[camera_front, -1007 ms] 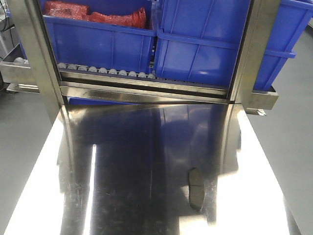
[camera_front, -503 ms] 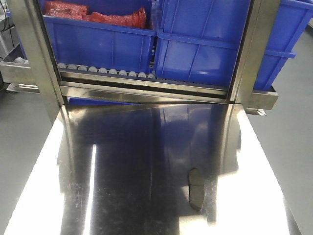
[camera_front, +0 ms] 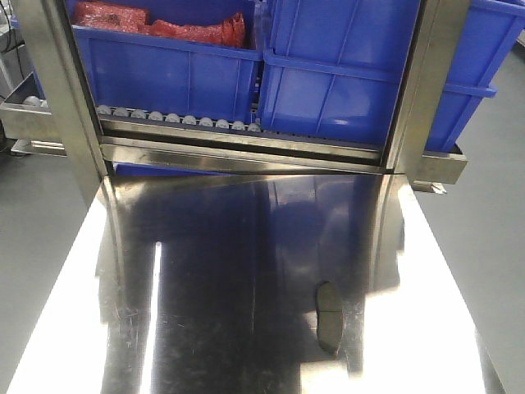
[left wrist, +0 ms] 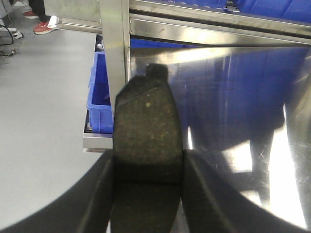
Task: Move and align brake pads A on conveyor
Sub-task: 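Lift the brake pad with the left gripper and pull it back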
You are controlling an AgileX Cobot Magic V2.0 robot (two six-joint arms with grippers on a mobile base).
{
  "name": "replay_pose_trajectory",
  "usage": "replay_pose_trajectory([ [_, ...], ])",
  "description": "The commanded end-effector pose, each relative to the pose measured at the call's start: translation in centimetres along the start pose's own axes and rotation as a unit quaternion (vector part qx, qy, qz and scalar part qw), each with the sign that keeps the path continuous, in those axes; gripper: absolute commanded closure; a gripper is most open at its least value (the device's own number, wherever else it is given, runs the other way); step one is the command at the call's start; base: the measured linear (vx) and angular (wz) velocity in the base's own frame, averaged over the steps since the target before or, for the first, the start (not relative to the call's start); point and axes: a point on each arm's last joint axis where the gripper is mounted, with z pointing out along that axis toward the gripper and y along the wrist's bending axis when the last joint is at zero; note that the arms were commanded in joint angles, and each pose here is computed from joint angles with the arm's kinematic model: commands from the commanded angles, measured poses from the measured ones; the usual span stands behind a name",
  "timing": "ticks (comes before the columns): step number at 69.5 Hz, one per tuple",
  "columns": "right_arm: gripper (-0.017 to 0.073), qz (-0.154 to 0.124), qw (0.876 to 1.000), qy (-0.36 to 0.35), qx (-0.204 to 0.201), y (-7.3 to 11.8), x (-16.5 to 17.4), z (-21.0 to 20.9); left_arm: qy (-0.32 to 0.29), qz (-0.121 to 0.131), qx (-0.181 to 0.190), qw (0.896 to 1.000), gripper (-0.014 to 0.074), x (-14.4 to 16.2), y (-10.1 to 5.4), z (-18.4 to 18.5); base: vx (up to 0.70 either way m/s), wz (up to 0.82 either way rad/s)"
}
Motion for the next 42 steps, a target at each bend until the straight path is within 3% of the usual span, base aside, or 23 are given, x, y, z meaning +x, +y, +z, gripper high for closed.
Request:
replay_pose_trajectory([
  [1, -0.0023, -0.006, 0.999, -0.045, 0.005, -0.1, -1.4, -0.3, -0.052, 0.003, 0.012, 0.999, 0.0599, -1.5, -0.2, -0.4, 0.0, 0.0],
  [31, -0.0023, -0.007, 0.998, -0.061, 0.006, -0.1, -1.8, -0.3, -0.052, 0.003, 0.012, 0.999, 0.0599, -1.5, -0.2, -0.4, 0.0, 0.0],
  [42, -0.0019, 0.001, 1.0, -0.024, 0.002, -0.1, -3.2, 1.2, -0.052, 0.003, 0.012, 0.999, 0.0599, -1.5, -0.2, -0.4, 0.0, 0.0],
])
